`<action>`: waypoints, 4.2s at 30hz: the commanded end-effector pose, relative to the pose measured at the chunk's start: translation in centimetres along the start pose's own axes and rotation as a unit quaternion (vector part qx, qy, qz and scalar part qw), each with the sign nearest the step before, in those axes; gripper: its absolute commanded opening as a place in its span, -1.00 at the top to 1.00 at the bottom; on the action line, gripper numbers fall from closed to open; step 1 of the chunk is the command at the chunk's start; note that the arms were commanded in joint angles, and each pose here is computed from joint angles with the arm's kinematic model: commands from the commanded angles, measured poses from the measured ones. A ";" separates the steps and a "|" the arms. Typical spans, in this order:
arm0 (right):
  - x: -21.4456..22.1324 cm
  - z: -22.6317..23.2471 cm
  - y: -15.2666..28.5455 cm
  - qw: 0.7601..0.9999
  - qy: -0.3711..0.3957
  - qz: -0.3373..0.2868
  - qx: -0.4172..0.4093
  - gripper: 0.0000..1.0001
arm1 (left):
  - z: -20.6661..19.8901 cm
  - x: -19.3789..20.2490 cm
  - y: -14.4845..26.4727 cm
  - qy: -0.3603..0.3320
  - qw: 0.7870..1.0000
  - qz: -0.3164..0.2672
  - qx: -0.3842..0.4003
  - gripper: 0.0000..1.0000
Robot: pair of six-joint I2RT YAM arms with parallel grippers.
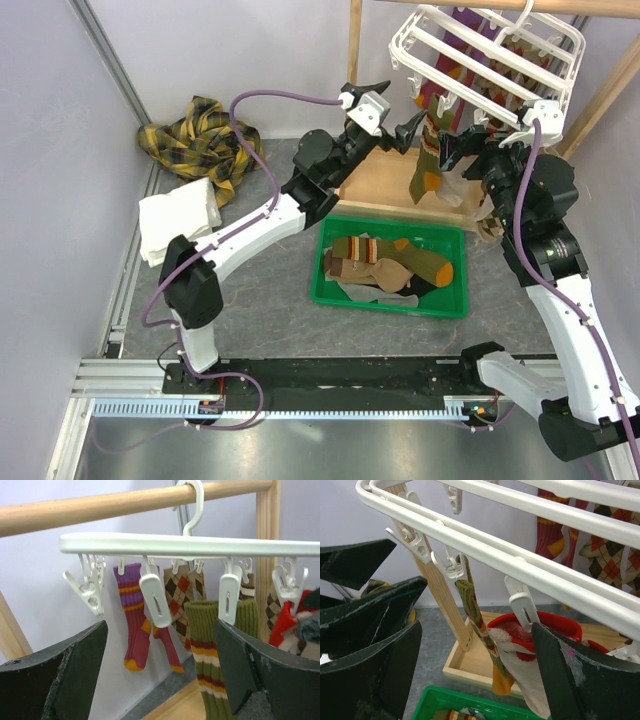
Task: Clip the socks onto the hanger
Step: Open the clamp at the hanger.
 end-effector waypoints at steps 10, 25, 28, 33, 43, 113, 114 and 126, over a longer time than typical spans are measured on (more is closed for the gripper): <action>-0.5 0.2 0.5 1.000 0.012 -0.023 0.002 -0.96 | 0.9 -1.2 -3.0 -0.003 0.998 -0.047 -0.035 -0.35; -0.7 0.3 0.8 1.000 0.011 -0.026 -0.002 -0.96 | 0.6 0.3 -3.1 -0.003 0.999 -0.034 -0.031 -0.20; -0.8 0.4 0.9 1.000 0.011 -0.027 -0.004 -0.96 | 0.6 0.7 -3.1 -0.005 0.999 -0.030 -0.031 -0.15; -0.8 0.3 1.0 0.999 0.014 -0.029 -0.003 -0.96 | 0.6 0.8 -3.2 -0.004 0.999 -0.032 -0.030 0.01; -1.0 0.4 1.3 0.999 0.013 -0.033 -0.007 -0.96 | 0.4 0.3 -2.9 -0.005 0.999 -0.035 -0.022 0.56; -2.4 4.3 -4.2 0.976 0.004 0.004 -0.220 1.00 | -4.4 1.4 1.6 0.104 0.987 0.046 0.115 0.17; -2.4 4.2 -4.3 0.976 0.004 0.005 -0.219 1.00 | -4.2 1.2 1.6 0.096 0.988 0.043 0.110 0.12; -2.1 4.2 -3.9 0.975 0.012 0.010 -0.222 1.00 | -3.0 0.5 1.5 0.023 0.996 0.026 0.079 -0.22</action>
Point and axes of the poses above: each gripper's point midway between its finger pads, its own y axis back along the fingers, its own z axis along the line the jaws close on, x = y × z, the point moved 9 cm from there along y, back along the fingers, and after that the axes turned 4 degrees about y, right-handed, at the moved point
